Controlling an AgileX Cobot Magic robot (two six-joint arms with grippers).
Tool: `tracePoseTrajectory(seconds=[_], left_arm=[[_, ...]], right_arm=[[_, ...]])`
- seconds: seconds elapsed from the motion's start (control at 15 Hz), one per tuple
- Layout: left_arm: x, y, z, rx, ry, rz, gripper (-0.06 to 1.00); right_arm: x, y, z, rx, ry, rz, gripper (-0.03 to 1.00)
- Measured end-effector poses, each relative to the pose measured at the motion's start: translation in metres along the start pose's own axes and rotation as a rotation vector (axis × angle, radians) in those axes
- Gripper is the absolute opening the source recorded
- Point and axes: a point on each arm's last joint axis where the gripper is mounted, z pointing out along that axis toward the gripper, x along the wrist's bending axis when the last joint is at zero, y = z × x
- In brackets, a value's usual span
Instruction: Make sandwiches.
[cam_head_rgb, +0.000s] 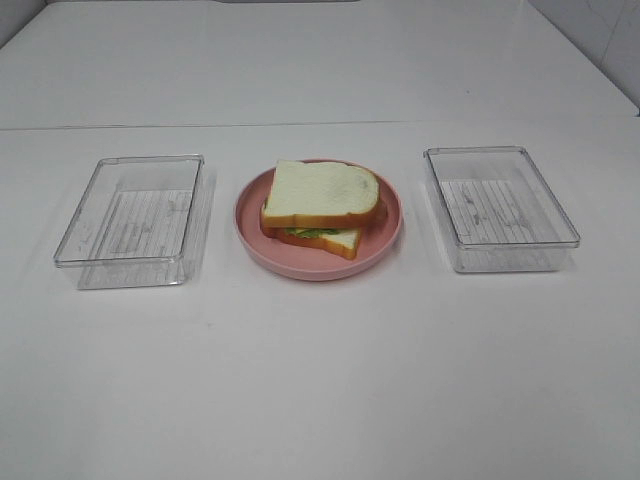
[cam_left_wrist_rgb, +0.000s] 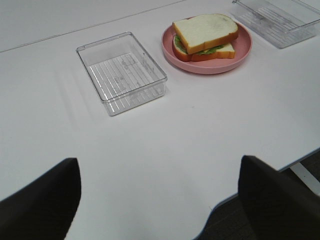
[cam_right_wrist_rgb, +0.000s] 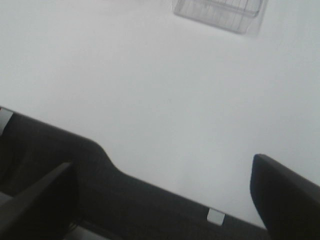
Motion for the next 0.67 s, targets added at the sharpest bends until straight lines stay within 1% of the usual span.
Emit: tracePoseTrajectory(seconds=[0.07, 0.13, 0.27, 0.67], left_arm=[[0.0, 0.0, 0.0, 0.0, 0.0, 0.0, 0.8], [0.0, 0.0, 0.0, 0.0, -0.001, -0.001, 0.8], [0.0, 0.0, 0.0, 0.0, -0.002, -0.001, 0.8], [0.0, 0.0, 0.0, 0.0, -0.002, -0.001, 0.8]], right_arm=[[0.001, -0.003, -0.004, -0.041, -0.004, -0.006, 0.82], [0.002, -0.01, -0.008, -0.114, -0.012, -0.021, 0.82], [0.003, -0.018, -0.013, -0.195, -0.024, -0.046, 0.81], [0.003, -0.019, -0.012, -0.212, -0.026, -0.048, 0.81]])
